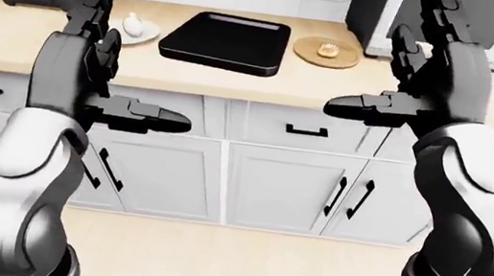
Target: Move the dessert items from the plate to the tray.
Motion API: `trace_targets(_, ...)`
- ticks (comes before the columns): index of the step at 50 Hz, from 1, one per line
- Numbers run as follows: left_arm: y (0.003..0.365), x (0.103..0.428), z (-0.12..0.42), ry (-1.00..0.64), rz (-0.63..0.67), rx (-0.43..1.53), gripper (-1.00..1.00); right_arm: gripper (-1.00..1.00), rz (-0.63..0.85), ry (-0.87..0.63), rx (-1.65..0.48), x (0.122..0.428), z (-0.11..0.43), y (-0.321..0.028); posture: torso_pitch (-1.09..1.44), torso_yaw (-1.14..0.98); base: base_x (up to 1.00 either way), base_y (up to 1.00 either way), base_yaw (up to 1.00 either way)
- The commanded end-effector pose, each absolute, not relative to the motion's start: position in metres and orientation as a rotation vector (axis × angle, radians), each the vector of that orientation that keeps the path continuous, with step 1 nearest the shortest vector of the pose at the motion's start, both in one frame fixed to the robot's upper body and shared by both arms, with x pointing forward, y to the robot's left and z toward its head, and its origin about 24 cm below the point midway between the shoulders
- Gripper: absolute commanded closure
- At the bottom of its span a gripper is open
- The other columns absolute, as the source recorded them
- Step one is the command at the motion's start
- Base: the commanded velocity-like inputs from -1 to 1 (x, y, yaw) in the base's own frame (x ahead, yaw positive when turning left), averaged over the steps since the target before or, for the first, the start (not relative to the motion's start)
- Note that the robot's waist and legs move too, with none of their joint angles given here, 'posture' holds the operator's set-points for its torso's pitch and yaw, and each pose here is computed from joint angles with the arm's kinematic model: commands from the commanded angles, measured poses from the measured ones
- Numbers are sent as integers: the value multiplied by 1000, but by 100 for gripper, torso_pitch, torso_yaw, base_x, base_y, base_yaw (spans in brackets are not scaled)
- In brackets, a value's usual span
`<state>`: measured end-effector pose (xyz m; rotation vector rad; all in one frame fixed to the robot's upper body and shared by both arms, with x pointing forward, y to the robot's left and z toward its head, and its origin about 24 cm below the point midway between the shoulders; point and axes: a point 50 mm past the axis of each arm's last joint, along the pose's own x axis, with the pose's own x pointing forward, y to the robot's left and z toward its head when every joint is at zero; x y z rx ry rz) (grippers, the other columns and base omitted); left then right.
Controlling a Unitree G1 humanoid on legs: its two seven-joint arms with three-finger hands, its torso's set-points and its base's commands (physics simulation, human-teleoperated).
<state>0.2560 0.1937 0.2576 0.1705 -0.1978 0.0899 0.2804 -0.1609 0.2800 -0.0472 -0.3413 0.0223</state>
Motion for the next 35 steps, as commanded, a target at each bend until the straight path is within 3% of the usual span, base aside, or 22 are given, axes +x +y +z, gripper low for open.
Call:
trace_targets(1, 198, 248, 275, -304, 138, 184, -100, -100, 58, -449, -51, 270, 298, -154, 0, 0, 23, 28, 0)
trace_targets(14, 198, 246, 273, -301, 136, 193, -100, -100, 62, -443, -42, 272, 295, -154, 0, 0, 23, 27, 0)
trace_targets(35, 200, 244, 274, -304, 138, 193, -100, -100, 50, -449, -31, 271, 297, -154, 0, 0, 15, 1, 0)
